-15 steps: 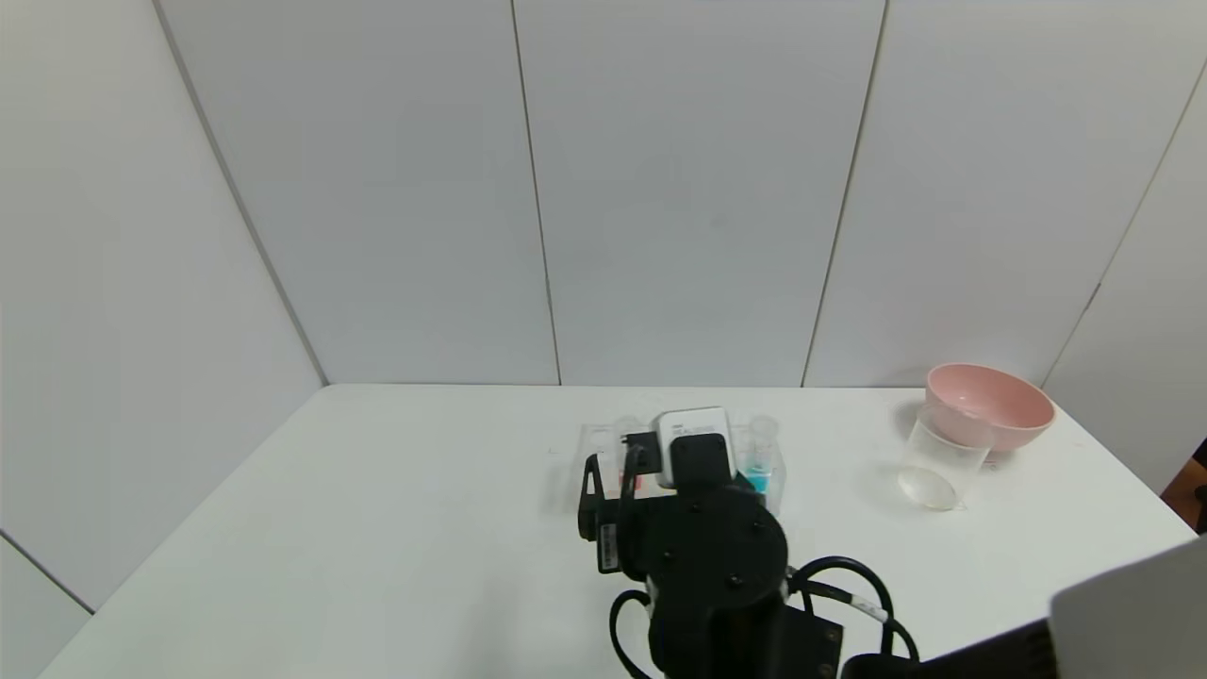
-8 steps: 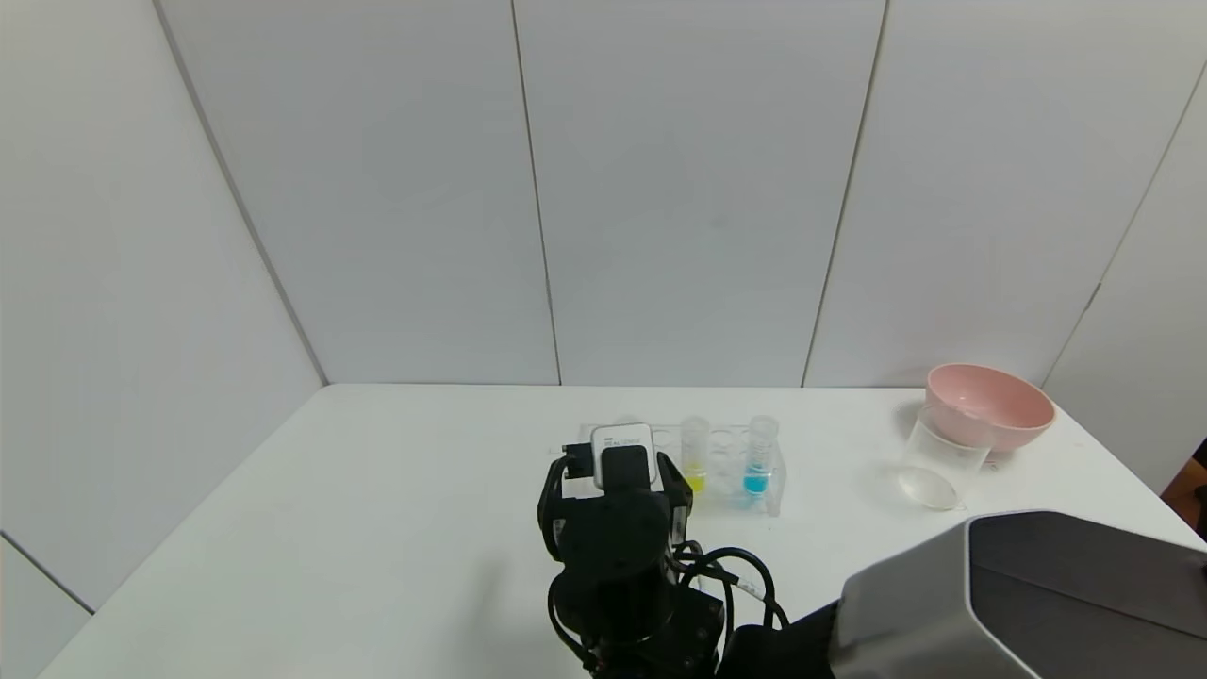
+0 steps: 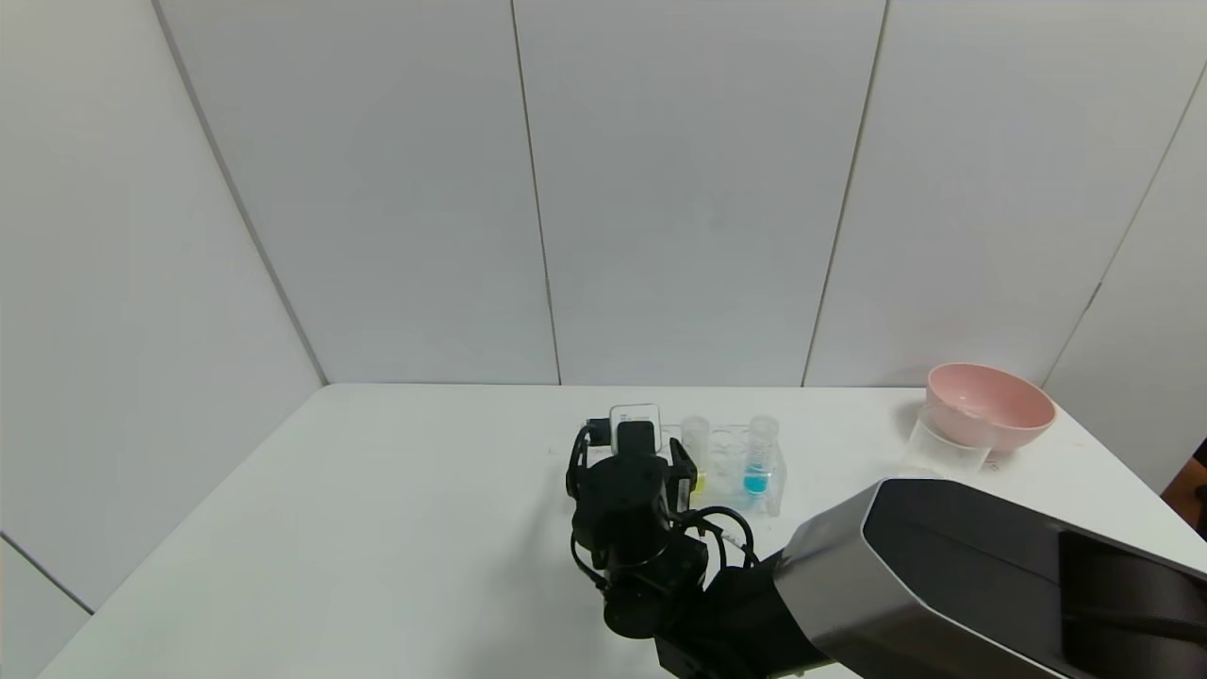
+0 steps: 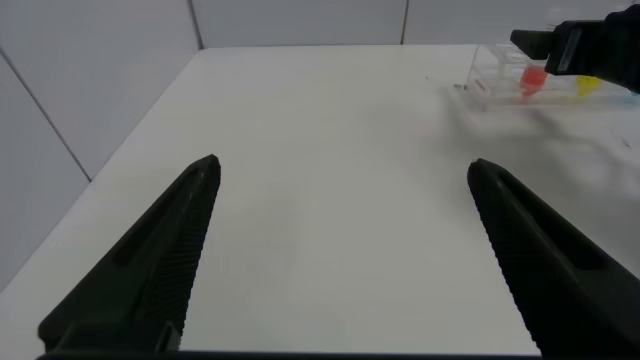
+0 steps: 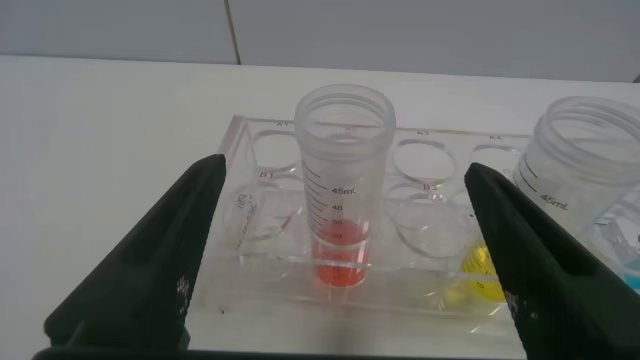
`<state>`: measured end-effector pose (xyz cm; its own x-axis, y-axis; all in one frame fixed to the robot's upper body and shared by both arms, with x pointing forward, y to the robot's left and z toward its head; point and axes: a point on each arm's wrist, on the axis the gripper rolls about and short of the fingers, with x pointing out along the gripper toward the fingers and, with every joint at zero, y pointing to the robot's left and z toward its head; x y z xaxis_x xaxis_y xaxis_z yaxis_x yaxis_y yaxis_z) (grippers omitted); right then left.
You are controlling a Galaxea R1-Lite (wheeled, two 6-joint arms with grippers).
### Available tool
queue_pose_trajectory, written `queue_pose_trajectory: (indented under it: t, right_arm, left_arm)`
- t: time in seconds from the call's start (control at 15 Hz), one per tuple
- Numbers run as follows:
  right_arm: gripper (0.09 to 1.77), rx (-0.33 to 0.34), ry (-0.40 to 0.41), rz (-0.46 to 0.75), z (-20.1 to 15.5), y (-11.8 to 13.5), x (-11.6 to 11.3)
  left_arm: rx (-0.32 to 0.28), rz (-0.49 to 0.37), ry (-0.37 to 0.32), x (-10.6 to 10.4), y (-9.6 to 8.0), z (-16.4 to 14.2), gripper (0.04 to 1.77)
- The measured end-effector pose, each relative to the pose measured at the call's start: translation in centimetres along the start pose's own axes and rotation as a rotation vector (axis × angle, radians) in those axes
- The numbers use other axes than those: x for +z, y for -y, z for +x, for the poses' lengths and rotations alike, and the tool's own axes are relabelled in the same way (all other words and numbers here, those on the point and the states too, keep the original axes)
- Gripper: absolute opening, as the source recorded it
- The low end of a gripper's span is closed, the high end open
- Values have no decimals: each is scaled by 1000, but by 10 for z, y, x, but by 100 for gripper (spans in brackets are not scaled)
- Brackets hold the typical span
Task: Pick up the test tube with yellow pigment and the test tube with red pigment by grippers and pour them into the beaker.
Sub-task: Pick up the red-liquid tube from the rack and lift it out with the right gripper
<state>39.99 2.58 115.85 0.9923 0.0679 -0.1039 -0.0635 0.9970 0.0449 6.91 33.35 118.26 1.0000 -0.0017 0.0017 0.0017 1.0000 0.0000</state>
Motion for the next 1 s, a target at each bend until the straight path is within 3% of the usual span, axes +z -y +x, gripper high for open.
queue_pose_trajectory:
  t: [0.27, 0.33, 0.53, 0.73, 0.8, 0.87, 1.0]
  right_arm:
    - [171, -13, -3, -1, 11, 1, -6]
    - [163, -14, -4, -2, 12, 2, -7]
    - [113, 3, -10, -3, 15, 4, -8]
    - [81, 7, -10, -2, 16, 4, -8]
    - [58, 10, -9, 0, 16, 4, -7]
    - [50, 10, -7, 1, 16, 3, -7]
    - [50, 10, -5, 3, 16, 3, -6]
  left_arm:
    - [0, 0, 0, 0, 0, 0, 176]
    - [0, 0, 0, 0, 0, 0, 176]
    - [0, 0, 0, 0, 0, 0, 176]
    - [0, 0, 0, 0, 0, 0, 176]
    - [0, 0, 0, 0, 0, 0, 176]
    - [0, 0, 0, 0, 0, 0, 176]
    - [0, 0, 0, 0, 0, 0, 176]
